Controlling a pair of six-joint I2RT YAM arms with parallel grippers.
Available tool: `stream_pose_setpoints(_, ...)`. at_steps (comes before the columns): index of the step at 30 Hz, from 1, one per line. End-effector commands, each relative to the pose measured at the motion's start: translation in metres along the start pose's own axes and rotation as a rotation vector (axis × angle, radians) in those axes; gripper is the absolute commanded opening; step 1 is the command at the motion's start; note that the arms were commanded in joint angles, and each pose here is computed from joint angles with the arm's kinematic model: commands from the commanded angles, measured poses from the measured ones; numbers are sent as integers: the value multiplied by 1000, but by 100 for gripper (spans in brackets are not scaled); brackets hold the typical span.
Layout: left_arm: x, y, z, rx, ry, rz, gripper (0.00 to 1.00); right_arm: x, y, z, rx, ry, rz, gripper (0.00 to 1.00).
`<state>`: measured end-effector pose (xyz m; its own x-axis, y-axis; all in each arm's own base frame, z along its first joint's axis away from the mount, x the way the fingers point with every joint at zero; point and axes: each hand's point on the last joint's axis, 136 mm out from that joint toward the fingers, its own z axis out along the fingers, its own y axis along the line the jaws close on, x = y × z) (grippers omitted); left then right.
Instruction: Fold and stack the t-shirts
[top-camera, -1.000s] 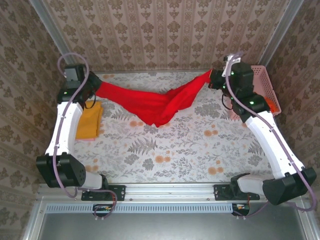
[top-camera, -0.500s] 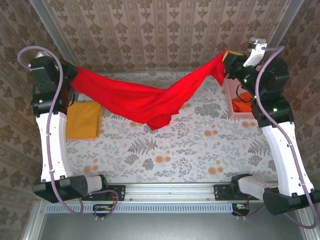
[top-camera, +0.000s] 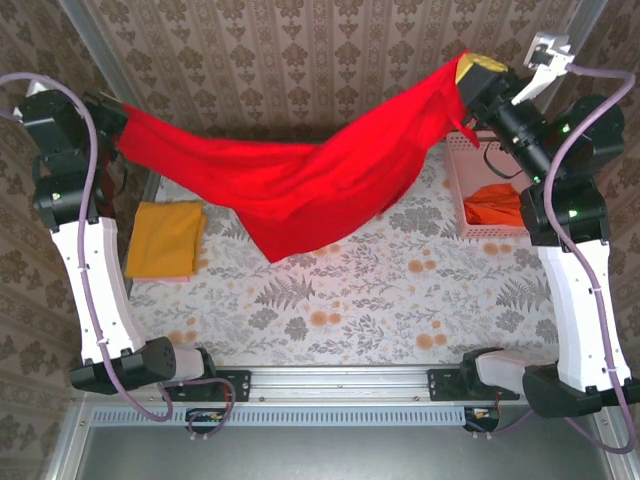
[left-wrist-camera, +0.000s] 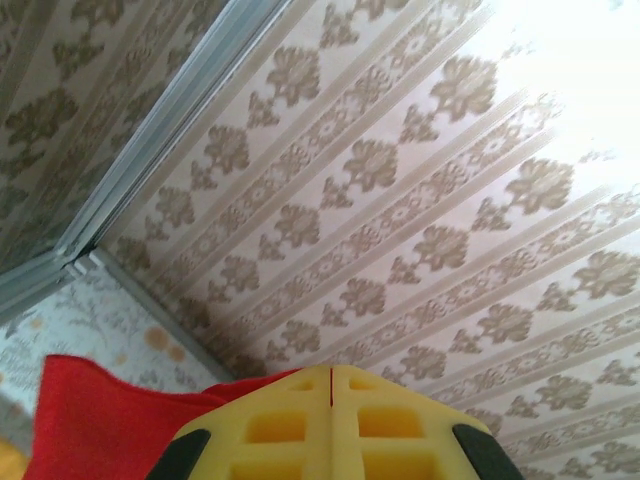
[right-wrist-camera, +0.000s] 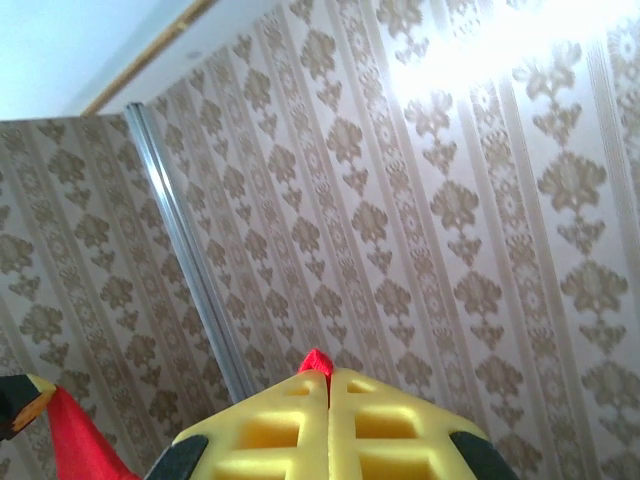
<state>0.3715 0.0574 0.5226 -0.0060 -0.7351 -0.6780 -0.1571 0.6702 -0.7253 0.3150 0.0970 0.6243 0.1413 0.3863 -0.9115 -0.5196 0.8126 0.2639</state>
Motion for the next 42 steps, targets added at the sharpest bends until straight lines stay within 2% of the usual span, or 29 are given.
stream_pose_setpoints(1,-34,-24,-22,58,-105,-2,0,-38,21,-7,-60,-97,-56,0)
stream_pose_setpoints(9,-59,-38,-48,84,-172,8,0,-55,32,-20,-61,-123,-97,0)
stream_pose_setpoints(14,-58,-39,-54,90,-169,8,0,-42,26,-30,-19,-87,-92,0)
stream_pose_setpoints(19,-50,-27,-35,59,-138,5,0,-13,9,-35,45,-17,-66,0)
stream_pose_setpoints(23,-33,-14,2,25,-83,0,0,25,-17,-33,132,80,-49,0)
stream_pose_setpoints(28,10,-4,66,-30,23,48,0,90,-69,-29,312,262,-49,0)
stream_pose_setpoints(34,97,36,161,-160,164,116,0,167,-133,-25,486,423,-56,0)
stream_pose_setpoints(42,217,57,277,-231,340,95,0,249,-206,-27,650,510,35,0)
